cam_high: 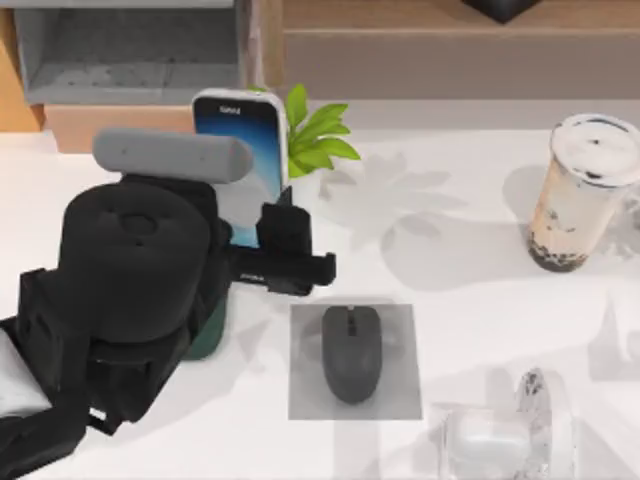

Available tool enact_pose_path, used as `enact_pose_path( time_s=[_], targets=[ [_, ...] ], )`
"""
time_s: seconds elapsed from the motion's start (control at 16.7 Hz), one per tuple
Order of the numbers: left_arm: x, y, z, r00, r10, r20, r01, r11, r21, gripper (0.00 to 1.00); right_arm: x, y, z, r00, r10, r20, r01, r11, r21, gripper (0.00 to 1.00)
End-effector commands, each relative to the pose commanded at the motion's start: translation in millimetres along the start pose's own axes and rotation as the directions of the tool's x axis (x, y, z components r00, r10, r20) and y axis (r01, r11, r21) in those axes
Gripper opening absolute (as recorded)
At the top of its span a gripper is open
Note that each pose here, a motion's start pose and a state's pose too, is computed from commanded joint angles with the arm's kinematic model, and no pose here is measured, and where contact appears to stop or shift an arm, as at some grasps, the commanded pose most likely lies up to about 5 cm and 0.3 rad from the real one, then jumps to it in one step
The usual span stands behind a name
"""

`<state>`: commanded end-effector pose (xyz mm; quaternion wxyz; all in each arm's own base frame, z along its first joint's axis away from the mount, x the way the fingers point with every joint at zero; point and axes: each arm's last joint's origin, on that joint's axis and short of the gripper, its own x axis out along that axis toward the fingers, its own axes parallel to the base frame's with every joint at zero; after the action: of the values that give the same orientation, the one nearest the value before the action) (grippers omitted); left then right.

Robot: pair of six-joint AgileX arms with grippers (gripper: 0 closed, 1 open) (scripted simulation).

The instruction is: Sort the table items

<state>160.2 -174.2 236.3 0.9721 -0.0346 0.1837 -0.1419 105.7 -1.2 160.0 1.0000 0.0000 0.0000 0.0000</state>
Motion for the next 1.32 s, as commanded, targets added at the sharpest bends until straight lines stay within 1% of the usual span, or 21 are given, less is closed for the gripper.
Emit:
enact_pose_path(
  time_s=[0.18, 0.24, 0.3, 0.42, 0.66, 1.32],
  targets=[
    [19, 30, -3, 0.980, 0.195, -0.036, -0.195, 0.981, 0.010, 0.00, 0, 0, 0, 1.000, 0.000, 0.000, 0.000, 1.000, 0.000, 1.00],
    [26, 38, -5, 0.968, 0.244, -0.053, -0.243, 0.970, 0.017, 0.00, 0, 0, 0, 1.000, 0.000, 0.000, 0.000, 1.000, 0.000, 1.00],
    [33, 42, -6, 0.960, 0.271, -0.067, -0.270, 0.963, 0.020, 0.00, 0, 0, 0, 1.000, 0.000, 0.000, 0.000, 1.000, 0.000, 1.00],
    [41, 45, -5, 0.955, 0.285, -0.079, -0.284, 0.959, 0.017, 0.00, 0, 0, 0, 1.000, 0.000, 0.000, 0.000, 1.000, 0.000, 1.00],
    [41, 45, -5, 0.955, 0.285, -0.080, -0.284, 0.959, 0.017, 0.00, 0, 0, 0, 1.000, 0.000, 0.000, 0.000, 1.000, 0.000, 1.00],
    [41, 45, -5, 0.955, 0.285, -0.080, -0.284, 0.959, 0.017, 0.83, 0, 0, 0, 1.000, 0.000, 0.000, 0.000, 1.000, 0.000, 1.00]
  ],
)
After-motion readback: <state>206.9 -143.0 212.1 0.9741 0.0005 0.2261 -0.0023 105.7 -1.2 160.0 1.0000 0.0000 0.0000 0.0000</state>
